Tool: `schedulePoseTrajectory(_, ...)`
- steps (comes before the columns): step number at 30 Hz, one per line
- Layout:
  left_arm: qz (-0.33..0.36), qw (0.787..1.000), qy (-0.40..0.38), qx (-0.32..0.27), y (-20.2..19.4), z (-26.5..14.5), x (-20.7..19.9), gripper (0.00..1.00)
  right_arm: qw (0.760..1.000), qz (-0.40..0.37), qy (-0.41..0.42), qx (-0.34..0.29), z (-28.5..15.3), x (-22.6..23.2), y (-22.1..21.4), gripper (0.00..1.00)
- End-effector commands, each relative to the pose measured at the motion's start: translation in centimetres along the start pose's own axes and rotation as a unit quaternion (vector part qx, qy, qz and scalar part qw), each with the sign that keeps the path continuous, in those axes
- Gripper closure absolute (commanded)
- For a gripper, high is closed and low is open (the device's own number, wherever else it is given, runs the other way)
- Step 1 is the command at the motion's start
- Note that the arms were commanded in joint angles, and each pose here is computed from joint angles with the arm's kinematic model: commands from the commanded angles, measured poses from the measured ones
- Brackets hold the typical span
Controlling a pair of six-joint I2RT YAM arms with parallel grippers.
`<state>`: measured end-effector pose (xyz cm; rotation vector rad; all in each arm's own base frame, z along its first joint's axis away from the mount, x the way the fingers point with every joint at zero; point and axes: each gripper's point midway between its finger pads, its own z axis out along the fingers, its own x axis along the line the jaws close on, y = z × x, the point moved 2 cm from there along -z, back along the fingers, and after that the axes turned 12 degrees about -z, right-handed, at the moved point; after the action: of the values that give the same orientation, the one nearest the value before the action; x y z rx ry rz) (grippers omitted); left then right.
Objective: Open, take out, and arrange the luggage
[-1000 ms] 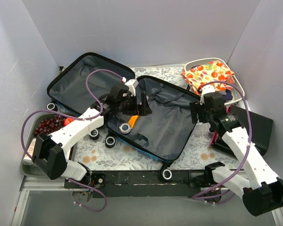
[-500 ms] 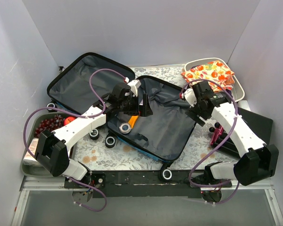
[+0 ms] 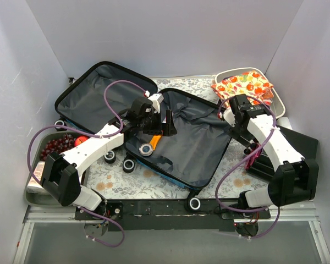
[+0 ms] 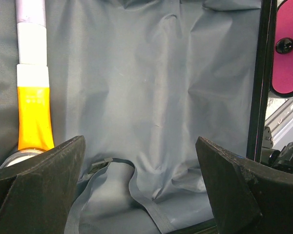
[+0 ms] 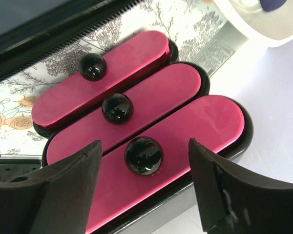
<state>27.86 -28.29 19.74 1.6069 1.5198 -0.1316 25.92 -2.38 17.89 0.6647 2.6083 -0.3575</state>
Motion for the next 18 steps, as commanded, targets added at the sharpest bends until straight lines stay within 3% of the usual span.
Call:
schedulePoseTrajectory(1, 0.014, 1.000, -0.005, -0.025, 0.8, -1.4, -0.7, 0.02, 0.999, 0.014, 0.009, 0.040, 0.6, 0.0, -1.6, 0.36)
schedulePoseTrajectory(3, 0.015, 1.000, -0.006, -0.027, 0.8, -1.5, -0.7, 0.02, 0.999, 0.019, 0.020, 0.043, 0.4, 0.0, -1.6, 0.53)
schedulePoseTrajectory(5, 0.014, 0.999, -0.007, -0.029, 0.9, -1.6, -0.8, 0.02, 0.999, 0.020, 0.026, 0.042, 0.5, 0.0, -1.3, 0.55)
schedulePoseTrajectory(11, 0.014, 0.999, -0.006, -0.033, 1.1, -1.7, -0.8, 0.02, 1.000, 0.011, 0.021, 0.005, 0.2, -0.1, -0.2, 0.95)
schedulePoseTrajectory(18, 0.014, 0.999, -0.004, -0.034, 1.3, -1.4, -0.9, 0.02, 0.995, -0.057, -0.021, -0.074, -2.0, 0.5, 3.9, 0.99)
